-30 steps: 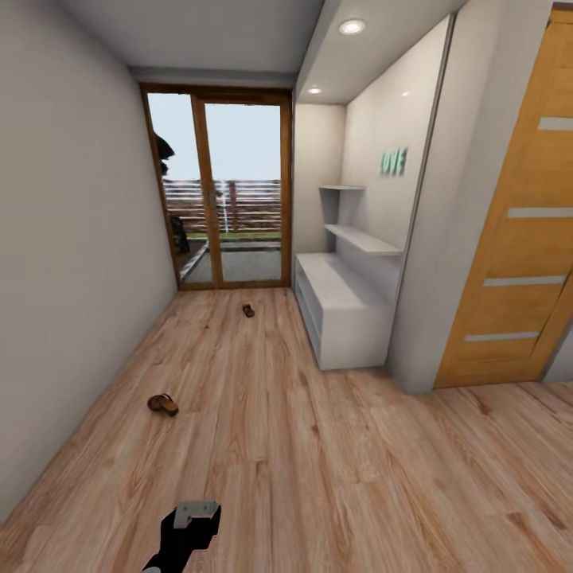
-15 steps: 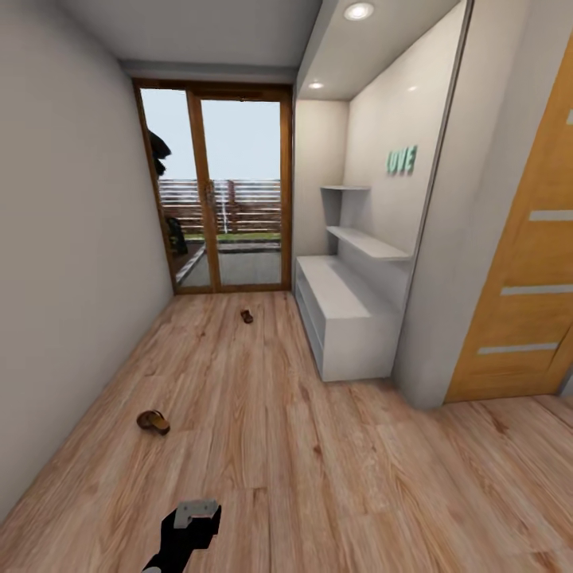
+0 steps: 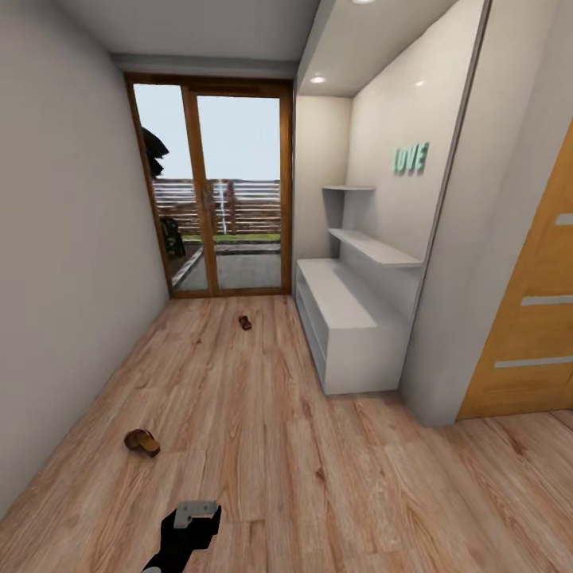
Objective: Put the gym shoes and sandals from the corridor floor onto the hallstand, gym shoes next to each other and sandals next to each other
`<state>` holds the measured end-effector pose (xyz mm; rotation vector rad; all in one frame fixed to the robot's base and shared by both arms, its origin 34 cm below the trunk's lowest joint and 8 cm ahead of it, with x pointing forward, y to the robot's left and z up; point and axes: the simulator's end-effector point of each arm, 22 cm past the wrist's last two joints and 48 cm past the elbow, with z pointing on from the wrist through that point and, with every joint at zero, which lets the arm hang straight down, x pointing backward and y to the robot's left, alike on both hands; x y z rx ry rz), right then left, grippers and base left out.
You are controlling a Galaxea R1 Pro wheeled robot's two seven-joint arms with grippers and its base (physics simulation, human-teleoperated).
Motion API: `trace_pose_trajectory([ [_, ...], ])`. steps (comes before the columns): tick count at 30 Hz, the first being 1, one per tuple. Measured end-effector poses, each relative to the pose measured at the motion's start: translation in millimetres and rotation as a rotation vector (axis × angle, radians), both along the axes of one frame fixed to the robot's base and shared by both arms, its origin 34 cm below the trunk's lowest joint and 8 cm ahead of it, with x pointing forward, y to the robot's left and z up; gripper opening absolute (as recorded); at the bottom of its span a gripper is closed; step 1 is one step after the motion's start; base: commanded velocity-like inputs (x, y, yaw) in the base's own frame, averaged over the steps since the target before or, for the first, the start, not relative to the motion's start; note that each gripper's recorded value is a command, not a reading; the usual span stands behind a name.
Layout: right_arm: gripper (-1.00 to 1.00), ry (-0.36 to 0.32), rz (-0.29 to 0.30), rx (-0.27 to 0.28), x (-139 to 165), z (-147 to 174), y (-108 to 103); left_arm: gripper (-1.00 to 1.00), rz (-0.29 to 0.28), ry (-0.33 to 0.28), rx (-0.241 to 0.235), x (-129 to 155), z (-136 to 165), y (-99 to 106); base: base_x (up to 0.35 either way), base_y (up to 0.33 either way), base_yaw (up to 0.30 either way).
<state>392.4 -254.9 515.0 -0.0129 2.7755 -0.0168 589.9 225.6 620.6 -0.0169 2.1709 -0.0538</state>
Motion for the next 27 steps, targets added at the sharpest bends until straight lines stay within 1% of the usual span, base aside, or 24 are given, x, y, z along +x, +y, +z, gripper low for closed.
trace_pose_trajectory([
  [27, 1.00, 0.000, 0.000, 0.000, 0.0, 0.0, 0.0, 1.00, 0.000, 0.001, 0.000, -0.1, -0.1, 0.2, 0.348, 0.000, 0.000],
])
